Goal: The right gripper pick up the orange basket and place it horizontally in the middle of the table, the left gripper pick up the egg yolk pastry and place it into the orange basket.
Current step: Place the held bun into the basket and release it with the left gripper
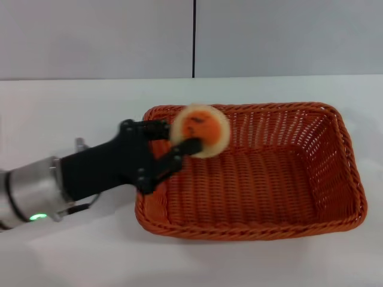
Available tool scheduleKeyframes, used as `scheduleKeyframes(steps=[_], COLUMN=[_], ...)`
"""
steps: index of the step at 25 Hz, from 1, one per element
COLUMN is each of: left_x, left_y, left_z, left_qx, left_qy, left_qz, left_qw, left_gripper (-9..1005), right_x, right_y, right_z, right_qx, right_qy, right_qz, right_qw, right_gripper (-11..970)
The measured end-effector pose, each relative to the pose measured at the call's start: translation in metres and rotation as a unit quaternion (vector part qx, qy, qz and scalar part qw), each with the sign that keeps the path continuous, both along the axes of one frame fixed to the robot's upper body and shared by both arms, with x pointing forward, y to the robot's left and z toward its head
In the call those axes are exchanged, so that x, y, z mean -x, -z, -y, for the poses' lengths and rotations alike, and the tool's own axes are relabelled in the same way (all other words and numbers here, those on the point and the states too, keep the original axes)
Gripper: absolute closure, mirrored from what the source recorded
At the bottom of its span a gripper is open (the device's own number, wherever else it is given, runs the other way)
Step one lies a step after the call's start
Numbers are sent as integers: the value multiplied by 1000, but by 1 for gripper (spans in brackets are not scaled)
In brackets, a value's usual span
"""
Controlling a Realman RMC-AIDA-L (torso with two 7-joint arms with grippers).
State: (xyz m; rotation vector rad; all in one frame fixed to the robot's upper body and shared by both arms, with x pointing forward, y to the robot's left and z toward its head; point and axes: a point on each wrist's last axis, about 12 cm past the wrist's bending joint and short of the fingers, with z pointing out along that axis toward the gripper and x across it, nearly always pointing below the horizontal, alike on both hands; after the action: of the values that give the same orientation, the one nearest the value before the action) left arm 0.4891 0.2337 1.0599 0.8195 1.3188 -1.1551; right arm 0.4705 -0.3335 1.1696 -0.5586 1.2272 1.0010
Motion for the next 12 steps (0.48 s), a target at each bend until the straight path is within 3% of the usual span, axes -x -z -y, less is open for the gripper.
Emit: scheduleKeyframes(steps=[6,12], left_x=[-9,-6], left_y=[10,11], left_z=[17,5], left_qx=[-46,-40], left_qy=[10,-11], left_qz=[-25,-28], left_qw=[999,999], left_gripper=[753,413], right_x=[2,2], right_y=[1,1], right_z=[1,2], right_qx=[0,-1], right_qy=[1,5], right_qz=[-2,-1], right_qw=[1000,1000], right_gripper=[350,350])
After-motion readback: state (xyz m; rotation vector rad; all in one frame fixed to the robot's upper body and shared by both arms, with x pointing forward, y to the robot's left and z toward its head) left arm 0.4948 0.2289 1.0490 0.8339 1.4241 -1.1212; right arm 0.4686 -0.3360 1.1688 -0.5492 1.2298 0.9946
